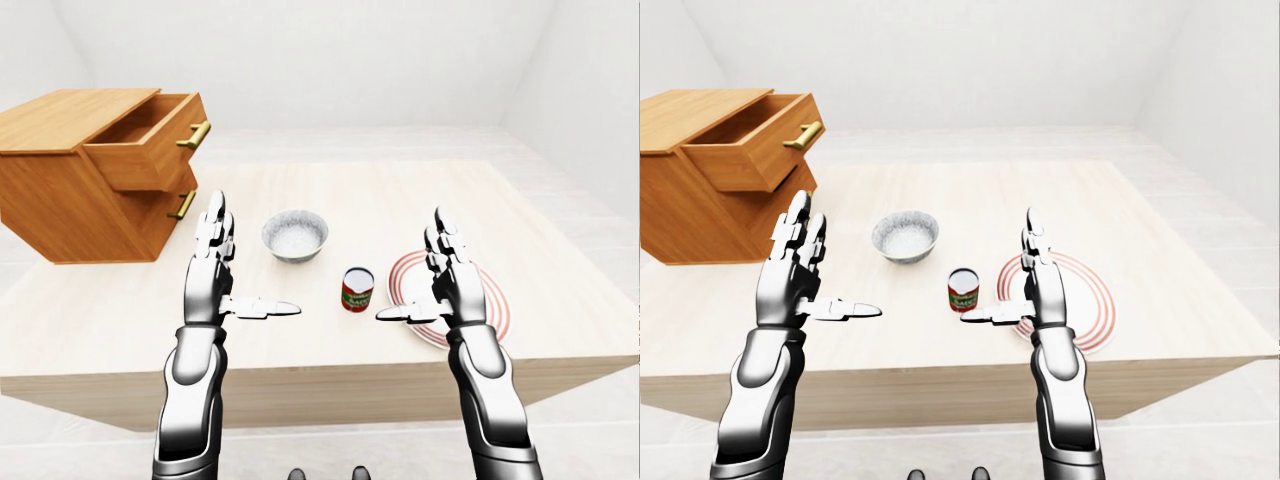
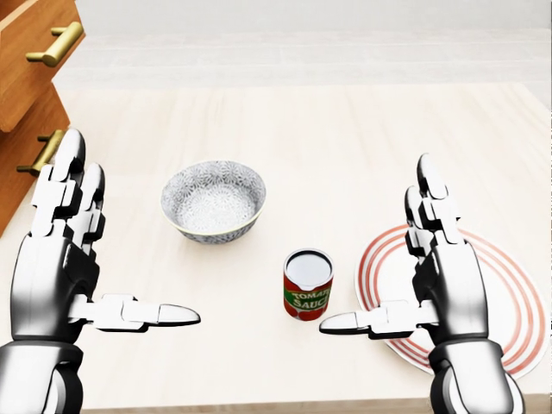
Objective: Put the bowl on the plate.
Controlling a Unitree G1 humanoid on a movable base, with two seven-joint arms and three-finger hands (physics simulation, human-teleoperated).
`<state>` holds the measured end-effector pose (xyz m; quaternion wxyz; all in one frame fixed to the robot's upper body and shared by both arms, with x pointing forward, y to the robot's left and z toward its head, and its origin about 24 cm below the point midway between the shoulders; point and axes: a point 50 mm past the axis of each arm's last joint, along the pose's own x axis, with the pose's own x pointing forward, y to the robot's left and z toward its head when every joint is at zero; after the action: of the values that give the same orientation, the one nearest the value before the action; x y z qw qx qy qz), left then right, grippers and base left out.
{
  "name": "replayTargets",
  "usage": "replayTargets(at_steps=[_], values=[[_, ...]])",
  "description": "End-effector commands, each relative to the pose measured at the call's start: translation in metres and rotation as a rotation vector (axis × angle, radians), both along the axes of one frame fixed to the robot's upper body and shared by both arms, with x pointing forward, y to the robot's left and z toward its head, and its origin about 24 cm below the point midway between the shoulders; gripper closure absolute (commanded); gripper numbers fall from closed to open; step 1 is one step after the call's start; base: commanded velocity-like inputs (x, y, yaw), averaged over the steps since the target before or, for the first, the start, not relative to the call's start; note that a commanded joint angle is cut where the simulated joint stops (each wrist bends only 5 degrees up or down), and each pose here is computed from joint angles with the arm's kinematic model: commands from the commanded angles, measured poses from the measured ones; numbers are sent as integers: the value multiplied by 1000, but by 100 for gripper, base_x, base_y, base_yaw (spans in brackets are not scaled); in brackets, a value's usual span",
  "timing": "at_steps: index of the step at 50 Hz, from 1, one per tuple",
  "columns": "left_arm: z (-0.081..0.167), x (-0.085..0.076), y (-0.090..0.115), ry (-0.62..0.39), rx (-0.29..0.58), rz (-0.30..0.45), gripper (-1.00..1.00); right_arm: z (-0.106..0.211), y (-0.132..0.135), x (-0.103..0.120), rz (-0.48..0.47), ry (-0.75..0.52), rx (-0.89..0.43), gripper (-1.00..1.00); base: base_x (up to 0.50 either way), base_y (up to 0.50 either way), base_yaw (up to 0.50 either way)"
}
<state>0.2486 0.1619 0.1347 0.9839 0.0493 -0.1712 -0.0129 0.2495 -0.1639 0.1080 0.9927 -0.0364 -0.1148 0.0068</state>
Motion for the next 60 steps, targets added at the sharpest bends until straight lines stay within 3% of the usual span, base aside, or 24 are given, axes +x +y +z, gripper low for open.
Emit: replayTargets(at_steps=[1, 60], values=[[-1, -1, 1, 4, 4, 1, -100, 2, -1, -2, -6, -7, 2, -100, 9, -18, 0], [1, -1, 4, -2, 35, 6, -100, 3, 1, 0, 4, -11, 6, -100, 9, -16, 0]])
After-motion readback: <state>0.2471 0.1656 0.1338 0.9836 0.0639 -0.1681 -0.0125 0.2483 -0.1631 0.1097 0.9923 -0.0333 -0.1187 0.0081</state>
